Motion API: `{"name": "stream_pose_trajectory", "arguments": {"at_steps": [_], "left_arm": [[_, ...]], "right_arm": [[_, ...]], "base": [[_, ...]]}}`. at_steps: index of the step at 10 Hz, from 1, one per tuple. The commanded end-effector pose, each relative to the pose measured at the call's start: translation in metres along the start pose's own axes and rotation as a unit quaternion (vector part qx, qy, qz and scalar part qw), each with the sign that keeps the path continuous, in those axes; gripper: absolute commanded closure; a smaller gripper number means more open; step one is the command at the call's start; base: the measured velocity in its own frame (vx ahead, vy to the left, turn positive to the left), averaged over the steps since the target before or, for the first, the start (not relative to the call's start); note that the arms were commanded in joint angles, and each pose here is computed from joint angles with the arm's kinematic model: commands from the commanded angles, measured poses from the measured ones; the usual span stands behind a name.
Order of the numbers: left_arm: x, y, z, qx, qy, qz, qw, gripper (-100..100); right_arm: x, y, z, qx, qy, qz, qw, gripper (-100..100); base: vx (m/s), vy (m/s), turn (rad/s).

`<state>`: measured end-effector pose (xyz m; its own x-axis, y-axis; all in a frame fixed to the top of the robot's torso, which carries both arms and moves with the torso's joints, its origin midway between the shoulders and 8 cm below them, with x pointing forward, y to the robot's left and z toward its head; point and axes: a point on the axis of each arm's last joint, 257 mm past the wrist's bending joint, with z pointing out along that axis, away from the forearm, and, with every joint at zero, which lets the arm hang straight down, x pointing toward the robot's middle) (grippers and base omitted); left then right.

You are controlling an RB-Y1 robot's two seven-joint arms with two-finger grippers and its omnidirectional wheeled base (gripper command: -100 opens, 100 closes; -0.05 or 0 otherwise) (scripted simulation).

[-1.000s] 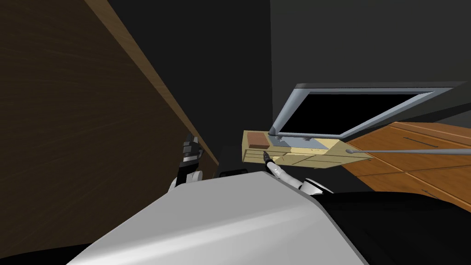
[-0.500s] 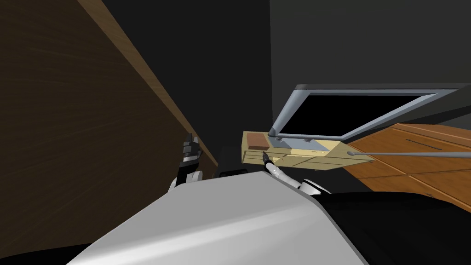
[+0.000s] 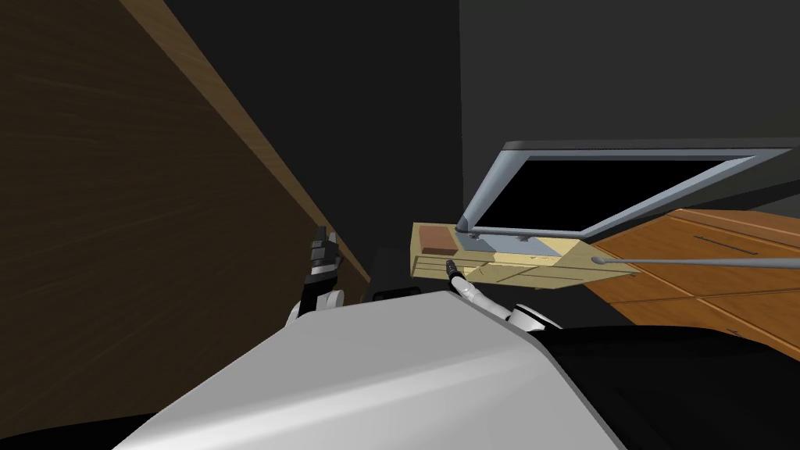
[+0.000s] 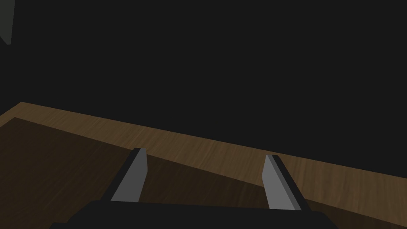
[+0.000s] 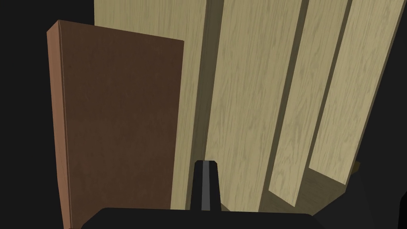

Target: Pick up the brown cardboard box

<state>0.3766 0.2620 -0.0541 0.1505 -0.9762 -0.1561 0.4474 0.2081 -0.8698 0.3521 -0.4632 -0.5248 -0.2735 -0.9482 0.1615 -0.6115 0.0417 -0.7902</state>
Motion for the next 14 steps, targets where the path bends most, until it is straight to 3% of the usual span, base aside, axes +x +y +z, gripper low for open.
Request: {"name": "stream_pose_trajectory", "arguments": {"at_steps": [1,2,3,7,9,10,12,14], "left_arm": [[0.0,0.0,0.0,0.0,0.0,0.0,1.0,0],[0.0,0.0,0.0,0.0,0.0,0.0,1.0,0],[0.0,0.0,0.0,0.0,0.0,0.0,1.0,0],[0.0,0.0,0.0,0.0,0.0,0.0,1.0,0],[0.0,0.0,0.0,0.0,0.0,0.0,1.0,0],[0.0,0.0,0.0,0.0,0.0,0.0,1.0,0],[0.0,0.0,0.0,0.0,0.0,0.0,1.0,0],[0.0,0.0,0.0,0.0,0.0,0.0,1.0,0]], "right_arm": [[0.0,0.0,0.0,0.0,0.0,0.0,1.0,100],[0.0,0.0,0.0,0.0,0.0,0.0,1.0,0],[-0.018,-0.01,-0.001,0.017,-0.008,0.001,0.9998,-100],[-0.063,-0.039,-0.006,0.063,-0.027,0.004,0.9976,-100],[-0.063,-0.039,-0.006,0.063,-0.027,0.004,0.9976,-100],[-0.083,-0.053,-0.011,0.084,-0.036,0.01,0.9957,-100],[-0.092,-0.059,-0.013,0.094,-0.039,0.012,0.9947,-100],[-0.116,-0.078,-0.021,0.122,-0.049,0.02,0.9911,-100]], "base": [[0.0,0.0,0.0],[0.0,0.0,0.0],[-0.022,-0.034,0.03],[-0.046,-0.081,0.032],[-0.024,-0.042,0.008],[-0.024,-0.045,0.029],[-0.042,-0.06,0.028],[-0.042,-0.063,0.024]]}}
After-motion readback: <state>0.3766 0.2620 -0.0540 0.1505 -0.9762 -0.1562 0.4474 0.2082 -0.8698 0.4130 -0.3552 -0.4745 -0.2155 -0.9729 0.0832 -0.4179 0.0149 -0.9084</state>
